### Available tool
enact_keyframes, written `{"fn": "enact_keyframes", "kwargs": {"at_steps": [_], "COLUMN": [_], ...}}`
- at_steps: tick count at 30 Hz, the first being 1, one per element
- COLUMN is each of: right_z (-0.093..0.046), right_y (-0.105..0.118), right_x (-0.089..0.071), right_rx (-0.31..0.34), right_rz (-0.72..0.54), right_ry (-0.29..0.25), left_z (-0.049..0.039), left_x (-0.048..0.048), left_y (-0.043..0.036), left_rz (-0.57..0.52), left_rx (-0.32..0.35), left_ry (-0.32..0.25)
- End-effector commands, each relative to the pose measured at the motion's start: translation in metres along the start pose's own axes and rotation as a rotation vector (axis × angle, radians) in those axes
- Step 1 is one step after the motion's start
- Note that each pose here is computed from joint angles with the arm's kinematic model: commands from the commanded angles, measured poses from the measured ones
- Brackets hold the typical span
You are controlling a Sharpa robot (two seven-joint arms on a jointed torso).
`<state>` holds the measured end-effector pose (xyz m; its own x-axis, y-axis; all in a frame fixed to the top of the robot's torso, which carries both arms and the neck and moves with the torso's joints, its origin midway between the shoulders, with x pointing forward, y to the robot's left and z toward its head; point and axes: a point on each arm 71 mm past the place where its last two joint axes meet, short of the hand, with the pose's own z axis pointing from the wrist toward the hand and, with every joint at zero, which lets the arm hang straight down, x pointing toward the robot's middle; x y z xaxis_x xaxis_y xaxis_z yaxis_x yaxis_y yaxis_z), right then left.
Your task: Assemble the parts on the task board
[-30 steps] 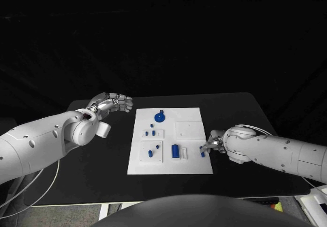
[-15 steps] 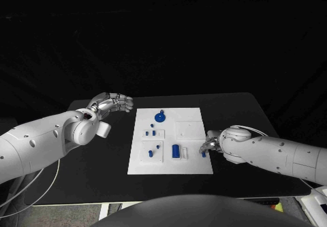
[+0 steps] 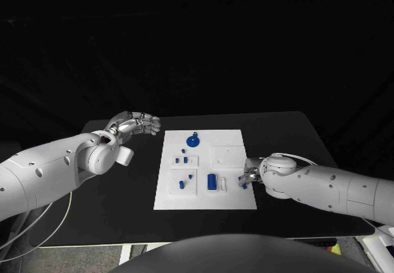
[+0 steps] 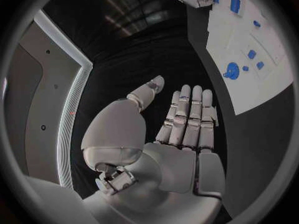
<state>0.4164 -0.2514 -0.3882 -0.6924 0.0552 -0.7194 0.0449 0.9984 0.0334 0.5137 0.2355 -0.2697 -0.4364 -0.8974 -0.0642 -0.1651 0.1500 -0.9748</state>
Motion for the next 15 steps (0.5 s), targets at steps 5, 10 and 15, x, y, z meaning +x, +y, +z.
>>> {"fn": "enact_keyframes", "kwargs": {"at_steps": [5,10,15], "right_z": [0.0021,0.0016,0.0025], "right_y": [0.0038,0.0076,0.0085], "right_x": [0.0174,0.0162,0.0183], "right_rx": [0.022,0.005,0.008], "right_rz": [-0.16,-0.144,-0.13], "right_ry": [0.037,0.015,0.044], "left_z": [0.0009,0.0009,0.0014], "left_x": [0.0029,0.0027,0.0038], "left_y": [-0.0012,-0.0012,-0.0014], "left_rz": [-0.007,-0.007,-0.007], "left_rx": [0.006,0.006,0.006], "left_ry": [0.02,0.019,0.022]}}
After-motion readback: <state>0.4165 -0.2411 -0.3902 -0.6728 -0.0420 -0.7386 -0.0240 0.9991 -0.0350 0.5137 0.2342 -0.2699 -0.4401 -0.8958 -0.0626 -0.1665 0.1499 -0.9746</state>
